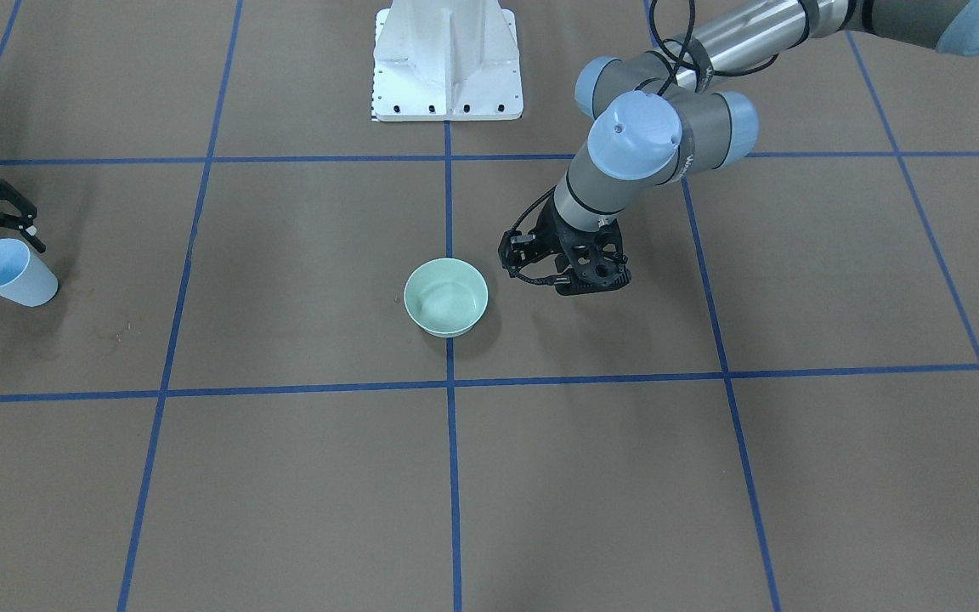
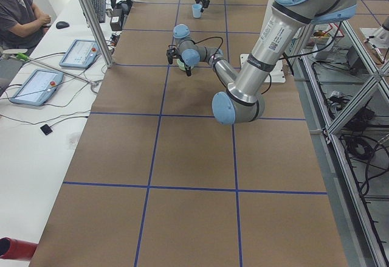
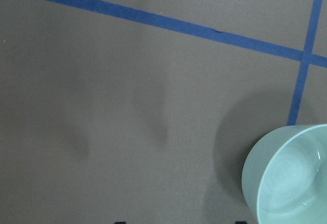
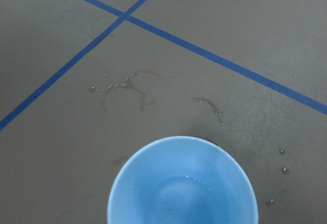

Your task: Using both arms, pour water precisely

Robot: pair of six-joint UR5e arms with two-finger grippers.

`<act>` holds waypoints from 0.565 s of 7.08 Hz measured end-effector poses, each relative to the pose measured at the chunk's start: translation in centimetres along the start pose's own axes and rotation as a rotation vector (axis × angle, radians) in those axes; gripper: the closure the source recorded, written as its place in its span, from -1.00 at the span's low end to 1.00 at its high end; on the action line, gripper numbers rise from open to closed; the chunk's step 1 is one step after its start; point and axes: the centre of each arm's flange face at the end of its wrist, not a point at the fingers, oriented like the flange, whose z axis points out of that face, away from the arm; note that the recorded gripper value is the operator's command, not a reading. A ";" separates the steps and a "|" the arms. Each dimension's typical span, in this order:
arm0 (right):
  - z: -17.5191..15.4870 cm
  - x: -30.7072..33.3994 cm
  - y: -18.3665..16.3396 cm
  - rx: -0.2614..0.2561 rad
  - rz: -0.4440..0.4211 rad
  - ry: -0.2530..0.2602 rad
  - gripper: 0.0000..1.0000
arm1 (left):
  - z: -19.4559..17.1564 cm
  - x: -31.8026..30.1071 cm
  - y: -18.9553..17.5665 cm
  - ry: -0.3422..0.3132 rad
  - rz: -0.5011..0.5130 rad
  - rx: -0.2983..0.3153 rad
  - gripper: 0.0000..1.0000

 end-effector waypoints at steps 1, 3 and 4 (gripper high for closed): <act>0.1 0.0 -0.2 0.014 -0.004 0.006 -0.90 | 0.0 0.0 0.0 0.000 0.000 0.000 -0.54; 0.4 0.2 -0.2 0.040 -0.003 0.006 -0.90 | 0.0 0.0 0.0 0.001 0.000 0.000 -0.54; 0.5 0.3 -0.1 0.051 -0.002 0.003 -0.90 | -0.1 0.1 0.0 0.002 0.001 0.000 -0.54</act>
